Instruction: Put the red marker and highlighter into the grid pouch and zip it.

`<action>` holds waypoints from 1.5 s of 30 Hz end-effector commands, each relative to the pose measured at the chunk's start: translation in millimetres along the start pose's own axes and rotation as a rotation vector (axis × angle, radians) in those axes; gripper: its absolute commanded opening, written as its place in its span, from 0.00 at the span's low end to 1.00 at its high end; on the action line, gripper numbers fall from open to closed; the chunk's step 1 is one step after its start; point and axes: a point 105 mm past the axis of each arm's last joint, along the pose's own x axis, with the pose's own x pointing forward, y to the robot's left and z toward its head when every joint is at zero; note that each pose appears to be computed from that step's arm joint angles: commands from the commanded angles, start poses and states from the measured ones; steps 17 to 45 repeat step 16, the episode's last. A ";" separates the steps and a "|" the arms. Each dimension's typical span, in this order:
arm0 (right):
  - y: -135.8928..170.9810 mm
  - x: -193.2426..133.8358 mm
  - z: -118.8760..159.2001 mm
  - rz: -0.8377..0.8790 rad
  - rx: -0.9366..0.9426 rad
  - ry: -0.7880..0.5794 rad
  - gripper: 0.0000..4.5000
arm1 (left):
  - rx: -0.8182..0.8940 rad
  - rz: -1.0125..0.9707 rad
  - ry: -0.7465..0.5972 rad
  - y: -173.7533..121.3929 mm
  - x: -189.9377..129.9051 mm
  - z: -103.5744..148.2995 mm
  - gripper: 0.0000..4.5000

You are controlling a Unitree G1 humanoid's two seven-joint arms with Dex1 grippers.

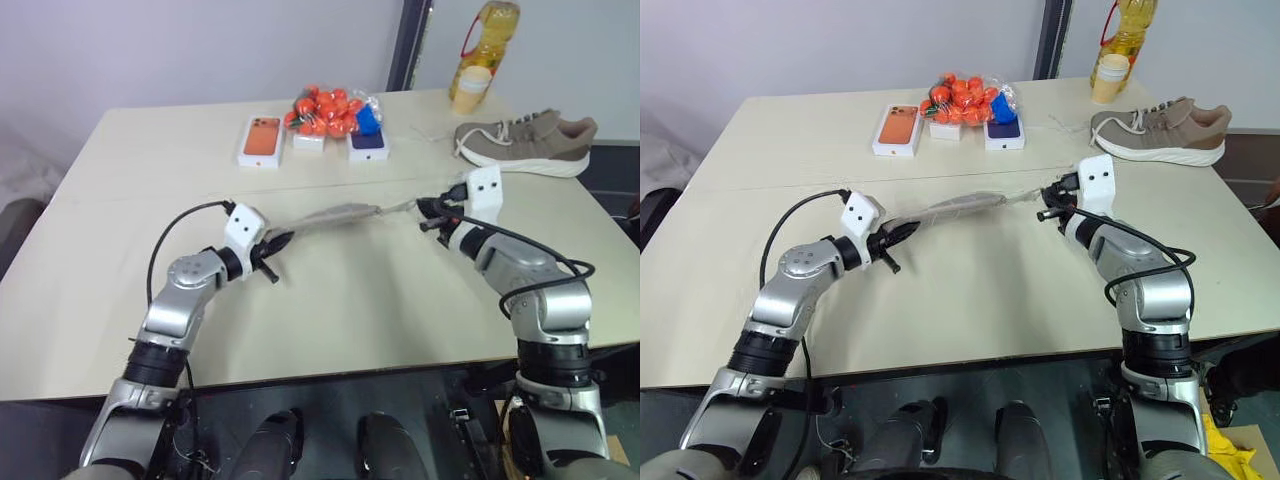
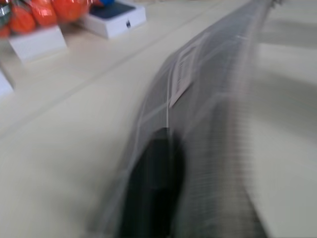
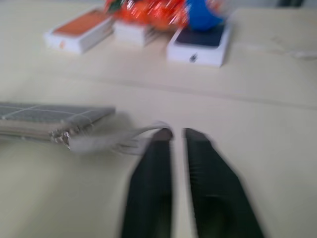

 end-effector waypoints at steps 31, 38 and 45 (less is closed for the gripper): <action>-5.2 -60.5 -30.7 0.173 -0.068 -0.004 0.99 | -0.188 0.397 0.070 33.0 -108.4 -50.0 0.92; -5.2 -60.5 -30.7 0.173 -0.068 -0.004 0.99 | -0.188 0.397 0.070 33.0 -108.4 -50.0 0.92; -5.2 -60.5 -30.7 0.173 -0.068 -0.004 0.99 | -0.188 0.397 0.070 33.0 -108.4 -50.0 0.92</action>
